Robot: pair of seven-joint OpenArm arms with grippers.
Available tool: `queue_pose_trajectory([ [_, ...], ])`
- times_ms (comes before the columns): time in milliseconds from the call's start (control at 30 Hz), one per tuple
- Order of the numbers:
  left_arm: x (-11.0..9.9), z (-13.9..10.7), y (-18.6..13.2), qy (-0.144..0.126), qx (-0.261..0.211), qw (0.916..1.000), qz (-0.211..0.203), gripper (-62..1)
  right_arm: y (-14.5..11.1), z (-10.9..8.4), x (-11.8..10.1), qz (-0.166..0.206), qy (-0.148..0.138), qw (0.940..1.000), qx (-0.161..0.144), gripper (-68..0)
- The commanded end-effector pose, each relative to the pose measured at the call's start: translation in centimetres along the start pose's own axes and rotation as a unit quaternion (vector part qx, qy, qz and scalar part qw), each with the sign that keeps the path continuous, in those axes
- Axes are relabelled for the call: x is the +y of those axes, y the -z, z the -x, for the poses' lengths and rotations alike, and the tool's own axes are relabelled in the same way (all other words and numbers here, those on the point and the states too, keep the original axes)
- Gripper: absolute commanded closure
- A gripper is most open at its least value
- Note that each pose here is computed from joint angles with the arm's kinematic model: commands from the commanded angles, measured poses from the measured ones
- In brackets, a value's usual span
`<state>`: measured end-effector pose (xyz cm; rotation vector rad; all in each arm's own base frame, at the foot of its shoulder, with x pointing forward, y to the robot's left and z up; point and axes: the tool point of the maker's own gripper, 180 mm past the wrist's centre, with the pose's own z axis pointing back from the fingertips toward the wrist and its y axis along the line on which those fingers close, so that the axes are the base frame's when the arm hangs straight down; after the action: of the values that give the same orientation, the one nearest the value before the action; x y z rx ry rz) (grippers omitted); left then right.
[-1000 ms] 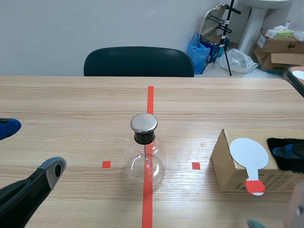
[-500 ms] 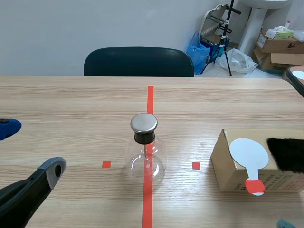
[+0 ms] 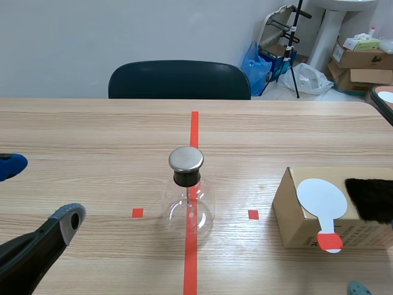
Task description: Do the electroscope experiment
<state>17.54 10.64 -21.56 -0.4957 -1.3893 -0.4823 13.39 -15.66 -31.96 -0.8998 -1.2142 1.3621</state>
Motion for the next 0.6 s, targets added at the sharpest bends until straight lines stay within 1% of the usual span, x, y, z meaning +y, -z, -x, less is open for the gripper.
queue_pose_trajectory([
  [0,0.0,-0.5,0.0,-0.002,-0.010,1.0000,-0.001,-62.3,0.6,0.3,-0.8,0.014,-0.017,0.9998,-0.003,-67.9],
  [367,0.0,-0.6,0.0,-0.002,-0.010,1.0000,-0.001,-62.3,2.6,0.1,0.7,0.016,-0.006,0.9998,-0.004,-67.9],
  [567,0.0,-0.6,0.0,-0.002,-0.010,1.0000,-0.001,-62.3,3.9,0.2,0.7,0.027,-0.004,0.9996,-0.001,-67.9],
])
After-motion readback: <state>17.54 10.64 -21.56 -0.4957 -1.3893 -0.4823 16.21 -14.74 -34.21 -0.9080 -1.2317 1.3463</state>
